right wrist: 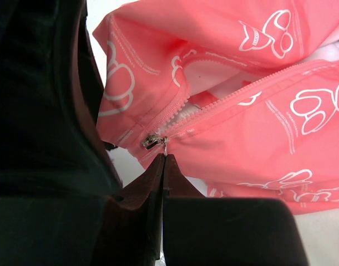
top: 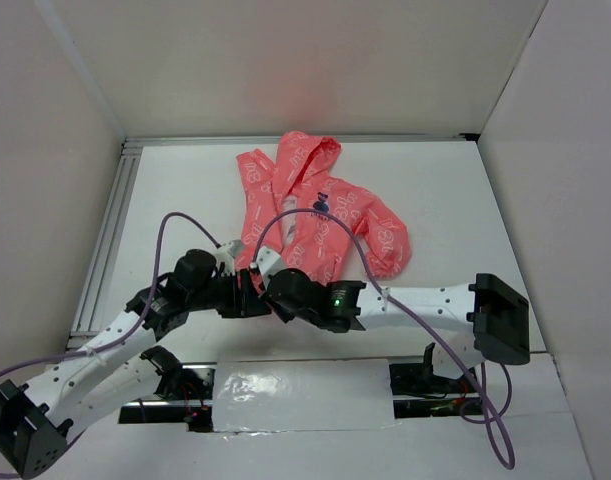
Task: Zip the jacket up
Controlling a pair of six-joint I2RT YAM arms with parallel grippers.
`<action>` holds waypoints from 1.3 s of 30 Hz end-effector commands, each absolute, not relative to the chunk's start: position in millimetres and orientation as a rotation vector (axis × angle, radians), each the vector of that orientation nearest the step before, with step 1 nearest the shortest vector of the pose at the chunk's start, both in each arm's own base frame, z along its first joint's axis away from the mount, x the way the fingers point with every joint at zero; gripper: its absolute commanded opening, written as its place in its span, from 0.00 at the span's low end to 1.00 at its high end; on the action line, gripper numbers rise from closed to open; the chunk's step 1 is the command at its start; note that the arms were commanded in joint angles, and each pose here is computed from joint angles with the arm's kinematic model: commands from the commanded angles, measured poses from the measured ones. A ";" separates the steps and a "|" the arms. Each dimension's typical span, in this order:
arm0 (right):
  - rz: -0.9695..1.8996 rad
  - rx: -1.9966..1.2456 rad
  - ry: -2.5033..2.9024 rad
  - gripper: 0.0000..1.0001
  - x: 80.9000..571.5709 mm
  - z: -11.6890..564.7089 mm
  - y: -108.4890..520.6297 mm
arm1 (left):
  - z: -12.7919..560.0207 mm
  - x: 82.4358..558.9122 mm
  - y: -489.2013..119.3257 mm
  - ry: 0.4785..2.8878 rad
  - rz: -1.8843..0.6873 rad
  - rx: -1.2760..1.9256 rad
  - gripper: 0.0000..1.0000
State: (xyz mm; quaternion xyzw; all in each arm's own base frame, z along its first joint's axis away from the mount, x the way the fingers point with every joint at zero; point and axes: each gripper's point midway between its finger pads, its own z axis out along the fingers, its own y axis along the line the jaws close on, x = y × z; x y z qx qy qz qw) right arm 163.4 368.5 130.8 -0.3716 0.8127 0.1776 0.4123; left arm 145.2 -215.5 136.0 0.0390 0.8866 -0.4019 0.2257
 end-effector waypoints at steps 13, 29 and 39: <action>0.629 -0.882 1.961 0.00 167.8 177.4 390.6 | 162.0 159.0 -216.0 2.212 -1.184 0.020 0.49; 0.656 -0.855 1.963 0.00 173.6 184.4 387.2 | 146.4 167.2 -215.0 2.238 -1.120 0.029 0.49; 0.664 -0.861 1.964 0.00 171.4 186.2 386.0 | 148.6 166.9 -215.4 2.209 -1.145 0.014 0.35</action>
